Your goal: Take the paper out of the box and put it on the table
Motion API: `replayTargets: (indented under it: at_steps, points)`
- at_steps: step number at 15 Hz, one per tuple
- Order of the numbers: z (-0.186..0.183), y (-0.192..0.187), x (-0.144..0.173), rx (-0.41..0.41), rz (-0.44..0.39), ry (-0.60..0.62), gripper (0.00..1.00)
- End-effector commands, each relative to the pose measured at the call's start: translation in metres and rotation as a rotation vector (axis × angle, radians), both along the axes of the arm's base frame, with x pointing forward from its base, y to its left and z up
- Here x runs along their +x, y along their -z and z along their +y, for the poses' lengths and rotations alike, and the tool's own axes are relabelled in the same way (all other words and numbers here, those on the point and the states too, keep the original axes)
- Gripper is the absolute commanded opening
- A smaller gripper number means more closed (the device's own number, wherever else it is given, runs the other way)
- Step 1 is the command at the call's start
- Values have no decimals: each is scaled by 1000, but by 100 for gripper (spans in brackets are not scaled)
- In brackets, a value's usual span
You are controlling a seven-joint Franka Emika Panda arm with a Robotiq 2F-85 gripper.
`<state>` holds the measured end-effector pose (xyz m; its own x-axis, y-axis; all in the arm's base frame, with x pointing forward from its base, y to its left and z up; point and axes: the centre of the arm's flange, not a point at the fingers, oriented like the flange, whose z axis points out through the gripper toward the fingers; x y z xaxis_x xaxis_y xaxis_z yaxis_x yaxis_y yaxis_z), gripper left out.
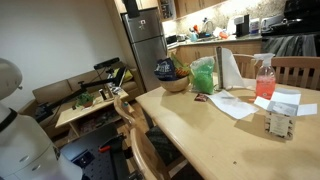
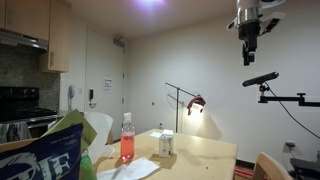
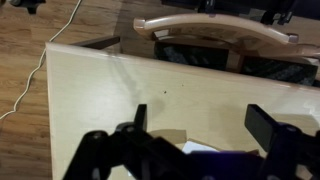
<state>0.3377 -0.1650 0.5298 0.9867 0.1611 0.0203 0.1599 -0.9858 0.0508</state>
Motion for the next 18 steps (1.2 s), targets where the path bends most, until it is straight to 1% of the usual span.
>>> replayTargets:
  at_steps: [1,5,12,15,18]
  points:
    - [0,0,0,0,0,0,100]
    - [-1,4,10,0,-15,17,100]
    - [-3,9,58,35,-124,4,100]
    - [-13,19,83,51,-111,39,100]
    - [-25,30,107,60,-78,72,100]
